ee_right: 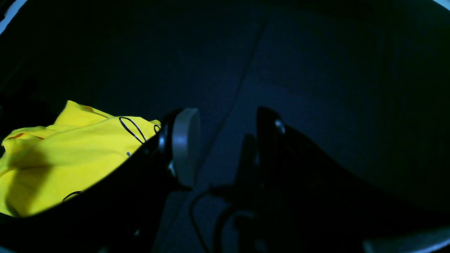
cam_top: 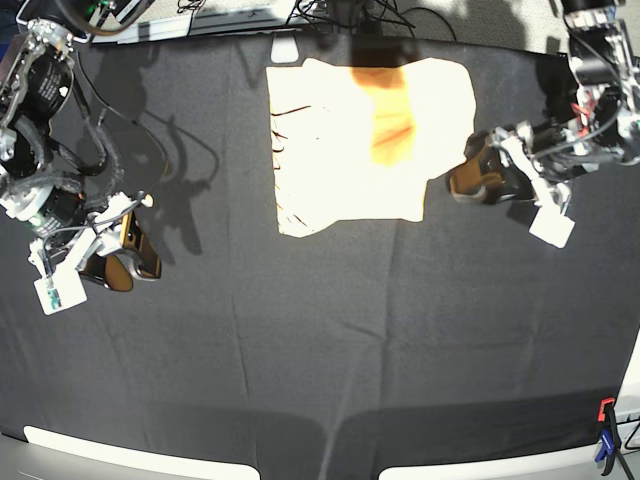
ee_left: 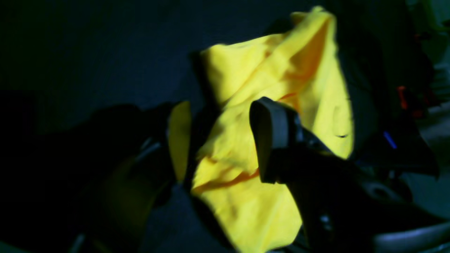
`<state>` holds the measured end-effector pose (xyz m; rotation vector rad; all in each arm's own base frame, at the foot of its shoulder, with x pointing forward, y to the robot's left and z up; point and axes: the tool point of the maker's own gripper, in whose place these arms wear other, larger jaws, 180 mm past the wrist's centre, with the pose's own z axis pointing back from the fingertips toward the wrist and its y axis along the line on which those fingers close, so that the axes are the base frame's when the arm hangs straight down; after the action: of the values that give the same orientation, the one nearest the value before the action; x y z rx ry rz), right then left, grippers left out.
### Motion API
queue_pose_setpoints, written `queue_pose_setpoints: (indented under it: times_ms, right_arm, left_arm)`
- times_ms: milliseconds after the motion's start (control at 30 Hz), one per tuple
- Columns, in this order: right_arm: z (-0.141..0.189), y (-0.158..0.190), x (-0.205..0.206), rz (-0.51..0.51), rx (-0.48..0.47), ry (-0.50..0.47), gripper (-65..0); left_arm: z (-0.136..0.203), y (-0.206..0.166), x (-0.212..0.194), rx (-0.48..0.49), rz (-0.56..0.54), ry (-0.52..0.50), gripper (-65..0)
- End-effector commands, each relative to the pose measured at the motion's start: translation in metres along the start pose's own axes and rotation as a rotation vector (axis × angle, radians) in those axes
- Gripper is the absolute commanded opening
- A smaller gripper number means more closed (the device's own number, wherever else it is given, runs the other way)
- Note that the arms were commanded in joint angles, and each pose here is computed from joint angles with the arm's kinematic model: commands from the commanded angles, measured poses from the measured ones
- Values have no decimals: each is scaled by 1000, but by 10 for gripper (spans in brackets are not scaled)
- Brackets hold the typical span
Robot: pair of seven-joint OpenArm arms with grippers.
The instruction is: Layout the t-shirt on the table in an organized manner, then fold the t-shirt properly
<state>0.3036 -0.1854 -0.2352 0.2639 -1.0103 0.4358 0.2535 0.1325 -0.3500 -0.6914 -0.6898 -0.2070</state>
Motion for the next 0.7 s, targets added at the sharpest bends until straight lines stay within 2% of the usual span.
queue_pose_setpoints:
  times_ms: [0,100,267,367,533,667]
  right_arm:
    - [4,0,15,31,4,-51,-391]
    - [4,0,16,31,4,-52,-391]
    - [4,0,16,31,4,-52,-391]
    - [4,1,16,29,5,-53,-391]
    - [4,1,16,29,5,-53,-391]
    - [4,1,16,30,4,-53,-391]
  left_arm:
    - [7,1,3,8,0,-18,-371]
    - [12,2,-7,8,50,-14,-371]
    - [16,-16,-21,-86,136,-39,-374]
    - [18,-26,-23,-134,178,-62,-413]
    - [9,-36,-21,-163,217,-111,-421]
    - [4,-39,-24,-159,224,-105,-421]
